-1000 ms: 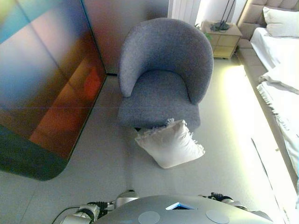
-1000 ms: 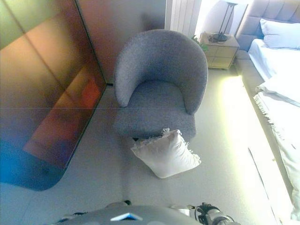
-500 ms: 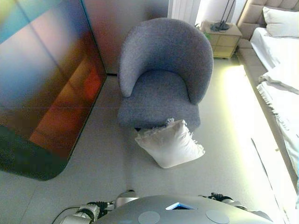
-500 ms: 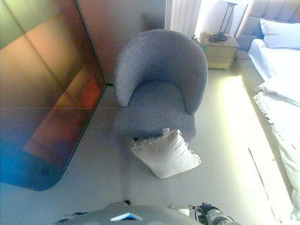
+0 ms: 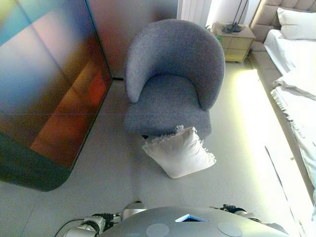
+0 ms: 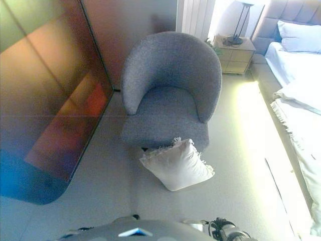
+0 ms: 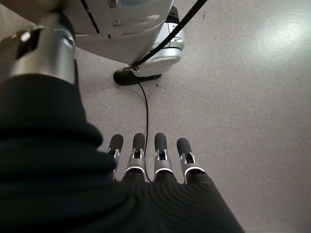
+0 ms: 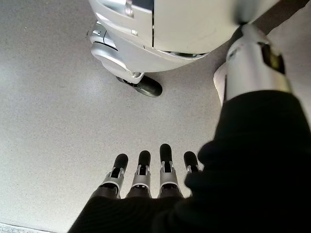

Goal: Pick up the cushion and take it to the sofa

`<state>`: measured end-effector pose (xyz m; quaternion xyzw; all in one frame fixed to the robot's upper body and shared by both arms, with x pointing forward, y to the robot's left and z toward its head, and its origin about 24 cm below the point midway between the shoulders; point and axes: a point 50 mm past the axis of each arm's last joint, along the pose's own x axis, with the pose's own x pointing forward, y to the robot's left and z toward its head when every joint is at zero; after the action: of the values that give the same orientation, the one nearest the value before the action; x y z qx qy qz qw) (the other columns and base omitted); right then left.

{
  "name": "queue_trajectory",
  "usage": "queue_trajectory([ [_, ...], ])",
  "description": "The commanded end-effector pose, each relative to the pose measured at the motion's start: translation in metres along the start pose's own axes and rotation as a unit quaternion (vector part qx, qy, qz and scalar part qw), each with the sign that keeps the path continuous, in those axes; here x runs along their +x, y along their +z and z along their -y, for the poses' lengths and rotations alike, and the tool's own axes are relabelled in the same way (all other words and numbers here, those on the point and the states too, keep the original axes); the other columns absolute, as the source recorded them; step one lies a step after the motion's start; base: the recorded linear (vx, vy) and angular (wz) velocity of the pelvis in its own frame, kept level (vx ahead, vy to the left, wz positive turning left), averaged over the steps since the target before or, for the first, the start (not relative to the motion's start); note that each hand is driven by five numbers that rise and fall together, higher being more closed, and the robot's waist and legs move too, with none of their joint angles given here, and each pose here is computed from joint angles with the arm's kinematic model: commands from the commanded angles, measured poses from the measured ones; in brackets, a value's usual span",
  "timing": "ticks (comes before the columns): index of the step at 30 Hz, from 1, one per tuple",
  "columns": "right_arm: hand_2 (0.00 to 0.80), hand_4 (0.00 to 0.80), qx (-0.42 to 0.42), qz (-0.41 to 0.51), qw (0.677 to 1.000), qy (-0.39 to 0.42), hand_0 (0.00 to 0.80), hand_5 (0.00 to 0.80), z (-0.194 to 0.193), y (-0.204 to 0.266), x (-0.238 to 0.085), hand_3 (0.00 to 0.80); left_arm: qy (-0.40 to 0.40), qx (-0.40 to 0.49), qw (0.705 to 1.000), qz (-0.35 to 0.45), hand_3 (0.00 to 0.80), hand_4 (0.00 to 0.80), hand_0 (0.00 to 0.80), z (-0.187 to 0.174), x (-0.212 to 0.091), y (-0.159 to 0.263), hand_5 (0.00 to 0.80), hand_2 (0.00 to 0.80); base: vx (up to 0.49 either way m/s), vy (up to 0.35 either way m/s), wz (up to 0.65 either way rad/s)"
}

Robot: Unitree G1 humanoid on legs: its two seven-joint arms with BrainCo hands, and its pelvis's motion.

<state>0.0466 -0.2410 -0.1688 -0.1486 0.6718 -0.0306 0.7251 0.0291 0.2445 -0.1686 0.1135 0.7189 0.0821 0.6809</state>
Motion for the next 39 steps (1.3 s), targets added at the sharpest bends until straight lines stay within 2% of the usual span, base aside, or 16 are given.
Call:
queue_trajectory([
  [1, 0.0, 0.0, -0.016, 0.019, 1.0, -0.015, 0.0, 0.0, 0.013, 0.031, -0.001, 0.0, 0.016, 0.01, 1.0, 0.023, 0.0, 0.0, 0.0, 0.001, -0.003, 0.024, 0.0, 0.0, -0.093, -0.18, -0.11],
  [9, 0.0, 0.0, -0.02, 0.028, 0.999, -0.033, 0.0, 0.0, 0.029, 0.042, -0.003, 0.0, -0.006, -0.021, 1.0, 0.011, 0.0, 0.0, 0.0, 0.005, -0.002, 0.014, 0.0, 0.0, 0.051, -0.051, -0.3],
  [22, 0.0, 0.0, -0.032, -0.012, 0.998, -0.047, 0.0, 0.0, 0.027, 0.021, -0.001, 0.0, -0.027, -0.02, 0.999, -0.025, 0.0, 0.0, 0.0, 0.013, 0.001, -0.01, 0.0, 0.0, 0.439, 0.146, -0.31],
  [29, 0.0, 0.0, -0.042, 0.013, 0.999, -0.032, 0.0, 0.0, 0.011, 0.027, -0.001, 0.0, -0.014, -0.012, 1.0, 0.005, 0.0, 0.0, 0.0, -0.003, -0.003, 0.019, 0.0, 0.0, 0.381, 0.179, -0.28],
  [32, 0.0, 0.0, -0.007, 0.025, 0.999, -0.048, 0.0, 0.0, 0.011, 0.034, -0.002, 0.0, 0.009, 0.011, 1.0, 0.005, 0.0, 0.0, 0.0, -0.016, -0.004, 0.025, 0.0, 0.0, 0.354, 0.129, 0.32],
  [39, 0.0, 0.0, 0.0, 0.074, 0.994, -0.075, 0.0, 0.0, 0.019, 0.066, -0.006, 0.0, 0.021, -0.009, 0.999, 0.034, 0.0, 0.0, 0.0, -0.03, -0.01, 0.052, 0.0, 0.0, 0.151, -0.125, -0.02],
])
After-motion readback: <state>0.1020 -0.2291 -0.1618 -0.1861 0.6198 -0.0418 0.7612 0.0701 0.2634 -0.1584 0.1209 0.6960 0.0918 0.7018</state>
